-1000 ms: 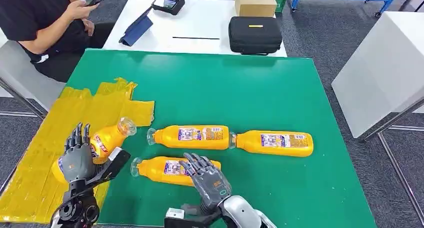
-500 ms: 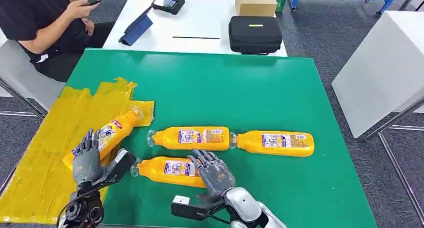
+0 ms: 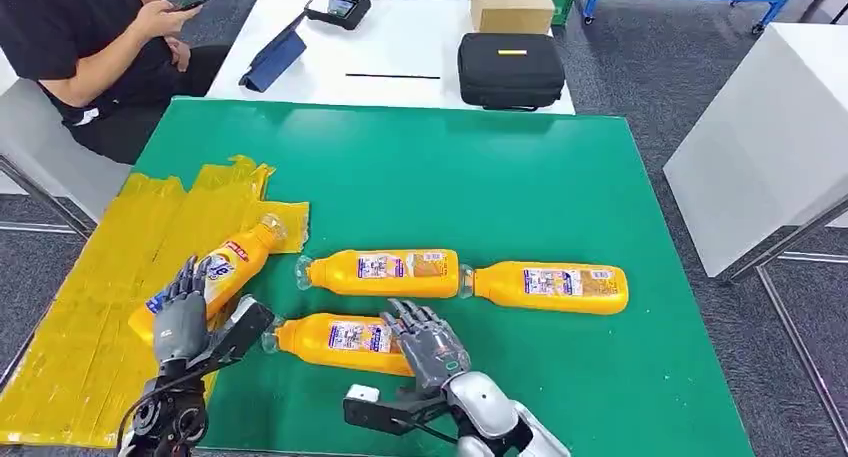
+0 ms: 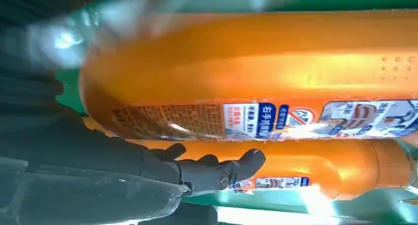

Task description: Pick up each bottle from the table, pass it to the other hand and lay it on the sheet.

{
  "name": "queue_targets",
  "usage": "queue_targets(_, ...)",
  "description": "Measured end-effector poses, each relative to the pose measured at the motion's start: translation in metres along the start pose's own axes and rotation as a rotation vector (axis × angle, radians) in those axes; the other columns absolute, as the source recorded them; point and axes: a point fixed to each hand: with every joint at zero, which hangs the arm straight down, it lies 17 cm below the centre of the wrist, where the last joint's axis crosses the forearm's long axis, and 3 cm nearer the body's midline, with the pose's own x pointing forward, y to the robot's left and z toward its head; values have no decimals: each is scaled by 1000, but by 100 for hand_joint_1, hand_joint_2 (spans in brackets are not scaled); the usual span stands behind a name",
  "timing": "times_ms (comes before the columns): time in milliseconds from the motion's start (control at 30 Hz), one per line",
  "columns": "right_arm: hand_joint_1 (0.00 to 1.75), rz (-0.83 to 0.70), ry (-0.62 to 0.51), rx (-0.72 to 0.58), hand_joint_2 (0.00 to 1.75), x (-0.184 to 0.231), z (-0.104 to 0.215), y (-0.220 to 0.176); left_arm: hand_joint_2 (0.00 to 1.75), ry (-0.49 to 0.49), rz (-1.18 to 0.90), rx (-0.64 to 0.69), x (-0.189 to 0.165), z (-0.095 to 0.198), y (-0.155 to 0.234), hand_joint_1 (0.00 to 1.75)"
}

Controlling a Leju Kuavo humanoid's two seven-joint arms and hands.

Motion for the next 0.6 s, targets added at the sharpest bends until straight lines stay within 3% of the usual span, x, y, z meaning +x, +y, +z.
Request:
queue_targets(333, 0, 42, 36, 75, 175, -8, -31, 10, 0, -61, 211, 42, 30, -9, 11, 0)
queue_targets(367, 9, 46, 38, 94, 175, -8, -34, 13, 0, -70, 225, 49, 35, -10, 12, 0)
queue_targets(400, 154, 49, 38, 102, 175, -7, -36, 13, 0, -76, 231, 51, 38, -11, 13, 0)
queue_targets(433, 175, 49, 38, 113, 175, -6, -37, 16, 0, -78, 240, 54, 40, -12, 13, 0)
queue_targets(600, 175, 56, 24, 172, 175, -1, -40, 28, 0, -89, 282, 80, 50, -15, 20, 0)
